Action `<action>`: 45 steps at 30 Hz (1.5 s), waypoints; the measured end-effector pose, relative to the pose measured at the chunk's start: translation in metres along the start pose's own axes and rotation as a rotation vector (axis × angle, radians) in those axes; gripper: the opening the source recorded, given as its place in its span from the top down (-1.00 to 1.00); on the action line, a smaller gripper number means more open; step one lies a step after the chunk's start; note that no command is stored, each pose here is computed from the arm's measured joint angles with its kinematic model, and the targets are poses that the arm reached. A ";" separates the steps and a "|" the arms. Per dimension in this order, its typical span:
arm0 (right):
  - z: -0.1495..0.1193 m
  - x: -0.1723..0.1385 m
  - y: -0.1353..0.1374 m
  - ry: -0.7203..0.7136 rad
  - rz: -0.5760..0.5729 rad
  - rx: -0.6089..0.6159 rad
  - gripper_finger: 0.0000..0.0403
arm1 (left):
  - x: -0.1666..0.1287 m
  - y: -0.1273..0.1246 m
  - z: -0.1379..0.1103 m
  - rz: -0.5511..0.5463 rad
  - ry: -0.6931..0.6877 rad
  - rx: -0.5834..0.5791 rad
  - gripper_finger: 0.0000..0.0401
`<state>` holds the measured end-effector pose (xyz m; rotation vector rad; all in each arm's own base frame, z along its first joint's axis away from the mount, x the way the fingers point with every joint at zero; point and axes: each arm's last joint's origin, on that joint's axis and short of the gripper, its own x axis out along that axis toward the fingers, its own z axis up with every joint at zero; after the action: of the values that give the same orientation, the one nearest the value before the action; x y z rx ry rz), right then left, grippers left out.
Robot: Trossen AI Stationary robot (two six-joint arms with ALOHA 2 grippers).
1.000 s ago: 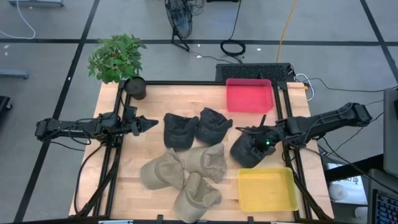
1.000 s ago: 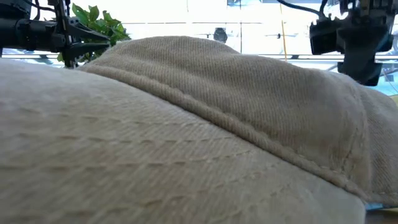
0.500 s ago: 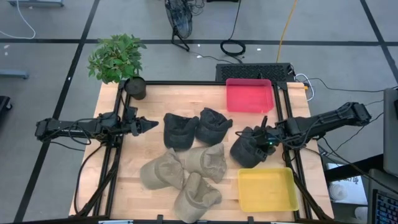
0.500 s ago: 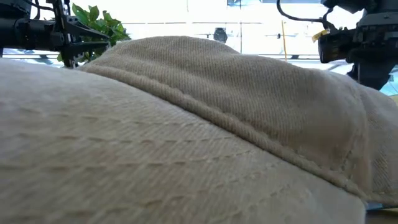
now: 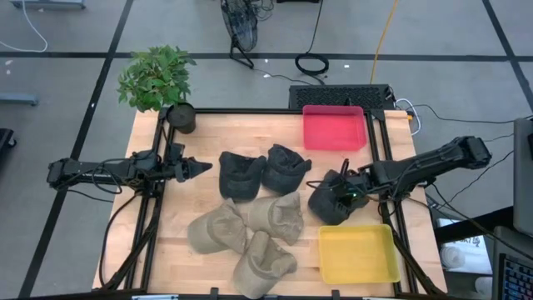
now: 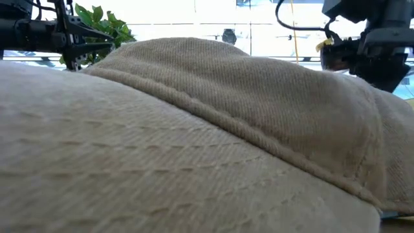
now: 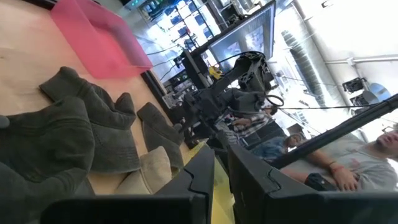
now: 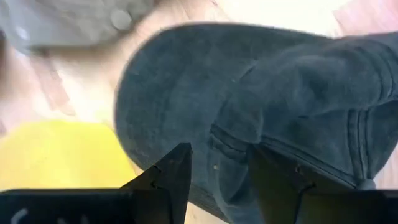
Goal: Pick & Place hat
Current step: Put the right black cap into the red bin
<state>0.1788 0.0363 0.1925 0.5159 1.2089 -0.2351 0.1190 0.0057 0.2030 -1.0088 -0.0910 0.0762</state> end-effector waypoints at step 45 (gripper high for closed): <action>0.022 0.001 -0.007 -0.310 0.050 0.133 0.98 | 0.000 -0.006 0.003 -0.073 -0.009 -0.006 0.74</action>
<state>0.1941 0.0198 0.1955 0.6009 0.8814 -0.3418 0.1186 0.0048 0.2095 -1.0099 -0.1368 0.0136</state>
